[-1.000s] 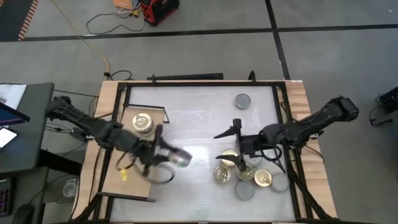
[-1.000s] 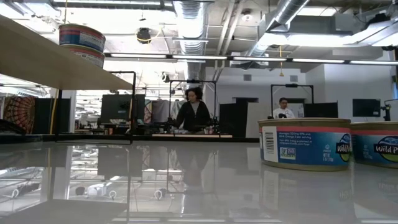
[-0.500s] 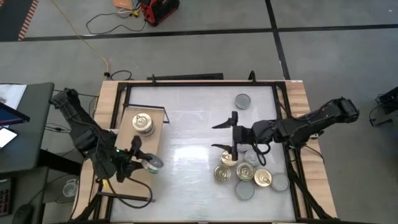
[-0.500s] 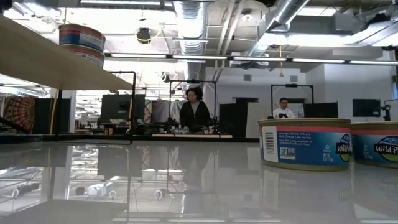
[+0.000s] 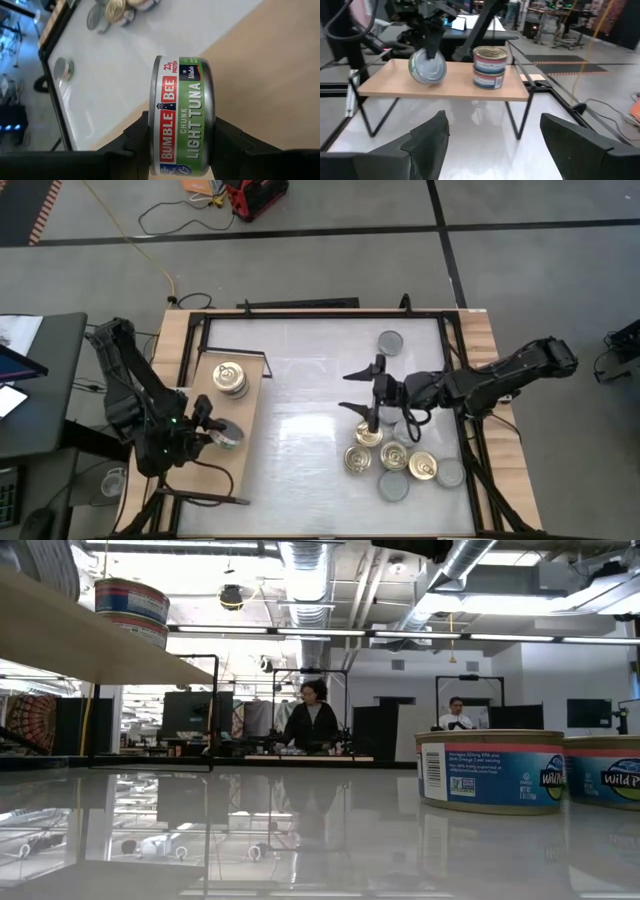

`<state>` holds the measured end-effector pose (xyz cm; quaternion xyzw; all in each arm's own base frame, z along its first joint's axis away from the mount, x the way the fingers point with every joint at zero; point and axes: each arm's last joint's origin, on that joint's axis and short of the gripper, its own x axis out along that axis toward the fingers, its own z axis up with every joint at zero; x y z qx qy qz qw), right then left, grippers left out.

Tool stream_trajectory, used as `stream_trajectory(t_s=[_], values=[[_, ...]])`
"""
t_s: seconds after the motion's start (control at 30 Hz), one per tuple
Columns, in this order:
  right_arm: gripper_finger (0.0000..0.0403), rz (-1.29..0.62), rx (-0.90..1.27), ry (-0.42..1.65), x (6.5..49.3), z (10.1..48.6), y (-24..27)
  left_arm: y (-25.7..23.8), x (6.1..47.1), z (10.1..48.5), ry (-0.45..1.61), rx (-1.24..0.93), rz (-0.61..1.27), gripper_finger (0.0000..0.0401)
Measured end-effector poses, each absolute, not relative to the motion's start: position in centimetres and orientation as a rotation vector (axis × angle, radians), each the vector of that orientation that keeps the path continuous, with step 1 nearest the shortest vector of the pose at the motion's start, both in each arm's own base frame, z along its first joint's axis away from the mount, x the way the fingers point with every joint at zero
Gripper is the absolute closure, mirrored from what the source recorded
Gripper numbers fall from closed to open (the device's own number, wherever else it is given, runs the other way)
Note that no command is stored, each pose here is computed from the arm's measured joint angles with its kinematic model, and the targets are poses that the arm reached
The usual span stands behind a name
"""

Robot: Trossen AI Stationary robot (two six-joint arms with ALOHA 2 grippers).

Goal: Stack canned seafood by type on shelf
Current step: Put the green tuna can on the shelf

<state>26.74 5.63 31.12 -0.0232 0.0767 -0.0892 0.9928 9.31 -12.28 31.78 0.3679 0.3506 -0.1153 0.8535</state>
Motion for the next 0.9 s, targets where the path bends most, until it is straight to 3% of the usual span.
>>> stream_trajectory(t_s=[0.53, 0.9], values=[[0.0065, -0.305, 0.031, 0.184, 26.7, 30.7, 5.0, -11.2, 8.4, 31.3, 0.880, 0.680, -0.174, 0.0255], [0.0065, -0.338, 0.066, 0.225, 26.7, 30.2, 4.3, -11.7, 8.7, 30.7, 0.913, 0.678, -0.159, 0.0215]])
